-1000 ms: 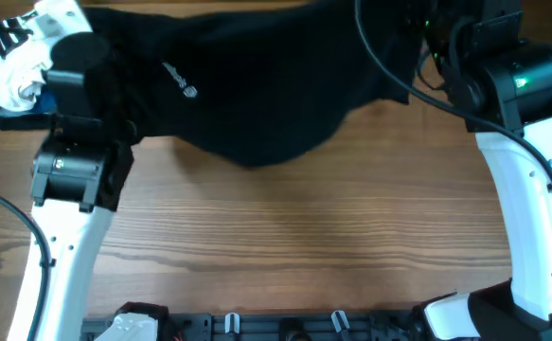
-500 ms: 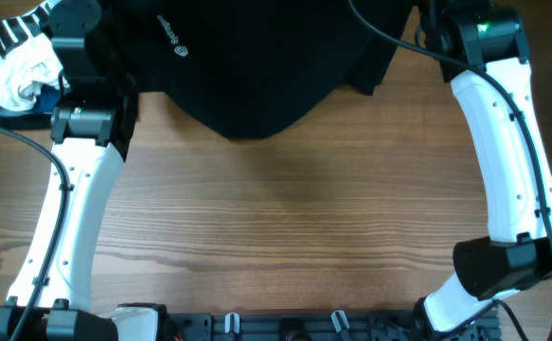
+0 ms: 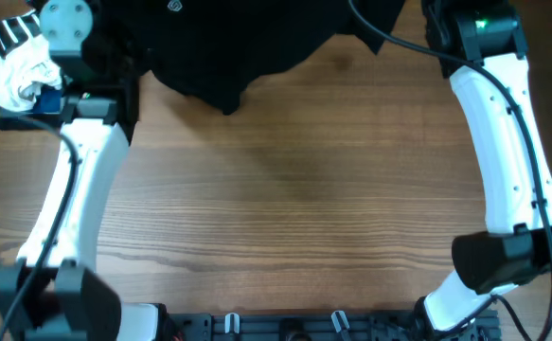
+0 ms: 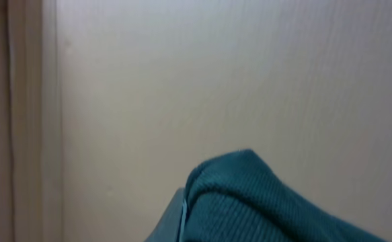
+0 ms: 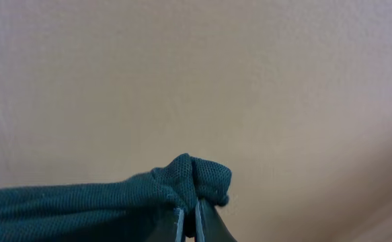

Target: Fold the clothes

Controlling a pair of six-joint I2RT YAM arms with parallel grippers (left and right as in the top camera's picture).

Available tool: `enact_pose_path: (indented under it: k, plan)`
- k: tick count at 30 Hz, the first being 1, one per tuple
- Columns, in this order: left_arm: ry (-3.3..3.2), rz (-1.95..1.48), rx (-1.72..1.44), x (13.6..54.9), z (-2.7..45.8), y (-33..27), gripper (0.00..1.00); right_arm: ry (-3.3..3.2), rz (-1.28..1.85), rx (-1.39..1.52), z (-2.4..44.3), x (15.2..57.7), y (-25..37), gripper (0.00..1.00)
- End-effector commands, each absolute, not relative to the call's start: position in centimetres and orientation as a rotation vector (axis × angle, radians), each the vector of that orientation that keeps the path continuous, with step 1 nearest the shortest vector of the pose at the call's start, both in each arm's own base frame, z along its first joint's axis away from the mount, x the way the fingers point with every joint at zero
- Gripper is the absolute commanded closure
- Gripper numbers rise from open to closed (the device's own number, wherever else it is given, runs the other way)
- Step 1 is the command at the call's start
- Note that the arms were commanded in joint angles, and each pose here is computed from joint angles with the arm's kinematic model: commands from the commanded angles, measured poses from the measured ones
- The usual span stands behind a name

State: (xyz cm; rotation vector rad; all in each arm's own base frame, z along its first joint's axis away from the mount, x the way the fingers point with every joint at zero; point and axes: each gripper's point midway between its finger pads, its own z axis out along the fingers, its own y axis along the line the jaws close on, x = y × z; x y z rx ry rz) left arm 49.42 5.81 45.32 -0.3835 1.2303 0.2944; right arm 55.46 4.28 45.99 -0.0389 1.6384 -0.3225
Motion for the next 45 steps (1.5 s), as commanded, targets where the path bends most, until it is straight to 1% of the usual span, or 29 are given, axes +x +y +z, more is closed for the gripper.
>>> enact_pose_path:
  k: [1, 3, 5, 9, 15, 17, 19, 23, 25, 27, 30, 34, 37, 38, 41, 43, 44, 45]
  plan:
    - [1.112, 0.386, -0.391, 48.5, 48.1, 7.6, 0.96, 1.613, -0.399, -0.023, 46.1, 56.5, 2.6, 0.96]
    - [1.143, 0.402, -0.397, 48.7, 47.4, 7.7, 0.96, 1.655, -0.4, -0.03, 44.9, 56.6, 2.6, 0.96]
    - [1.245, 0.419, -0.384, 49.6, 45.2, 7.7, 0.96, 1.729, -0.387, -0.054, 42.9, 56.7, 2.8, 0.96]
    - [1.336, 0.406, -0.384, 50.6, 42.7, 7.6, 0.96, 1.839, -0.394, -0.076, 39.3, 57.0, 2.9, 0.96]
    - [1.684, 0.408, -0.375, 51.0, 34.2, 6.5, 0.96, 2.106, -0.206, -0.145, 32.8, 55.0, 5.3, 0.96]
    - [1.781, 0.396, -0.349, 50.8, 32.0, 5.3, 0.96, 2.184, -0.149, -0.188, 31.1, 53.9, 6.1, 0.96]
    - [1.821, 0.373, -0.319, 50.6, 31.1, 3.4, 0.96, 2.241, -0.126, -0.214, 30.0, 53.1, 6.5, 0.96]
    - [1.915, 0.321, -0.184, 49.5, 29.7, -2.4, 0.96, 2.427, -0.091, -0.173, 26.7, 49.8, 6.7, 0.96]
    - [1.983, 0.293, -0.155, 48.5, 28.1, -5.0, 0.96, 2.542, -0.075, -0.115, 25.1, 47.7, 6.4, 0.96]
    - [2.037, 0.25, -0.197, 46.9, 27.2, -6.1, 0.96, 2.63, -0.052, -0.091, 24.1, 45.7, 6.4, 0.96]
    - [2.062, 0.224, -0.247, 45.2, 27.7, -5.8, 0.96, 2.69, -0.018, -0.054, 23.6, 44.2, 6.6, 0.96]
    - [2.098, 0.206, -0.311, 41.3, 29.2, -4.5, 0.96, 2.846, 0.071, -0.027, 22.3, 40.7, 7.4, 0.96]
    - [2.177, 0.179, -0.319, 37.8, 29.2, -4.0, 0.96, 3.016, 0.168, -0.037, 21.5, 36.6, 8.2, 0.96]
    - [2.201, 0.168, -0.344, 36.9, 29.0, -3.8, 0.96, 3.049, 0.191, -0.039, 21.4, 35.8, 8.4, 0.96]
    - [2.309, 0.171, -0.368, 34.2, 27.4, -3.5, 0.96, 3.052, 0.368, -0.048, 21.9, 35.1, 10.4, 0.96]
    - [2.401, 0.101, -0.366, 33.0, 25.9, -4.5, 0.96, 3.049, 0.522, -0.051, 22.3, 34.7, 12.0, 0.96]
    - [2.444, 0.054, -0.346, 32.5, 25.3, -5.2, 0.96, 3.055, 0.522, -0.014, 22.3, 34.6, 12.2, 0.96]
    - [2.462, 0.043, -0.34, 32.2, 25.1, -5.4, 0.96, 3.059, 0.443, 0.004, 22.1, 34.8, 11.5, 0.96]
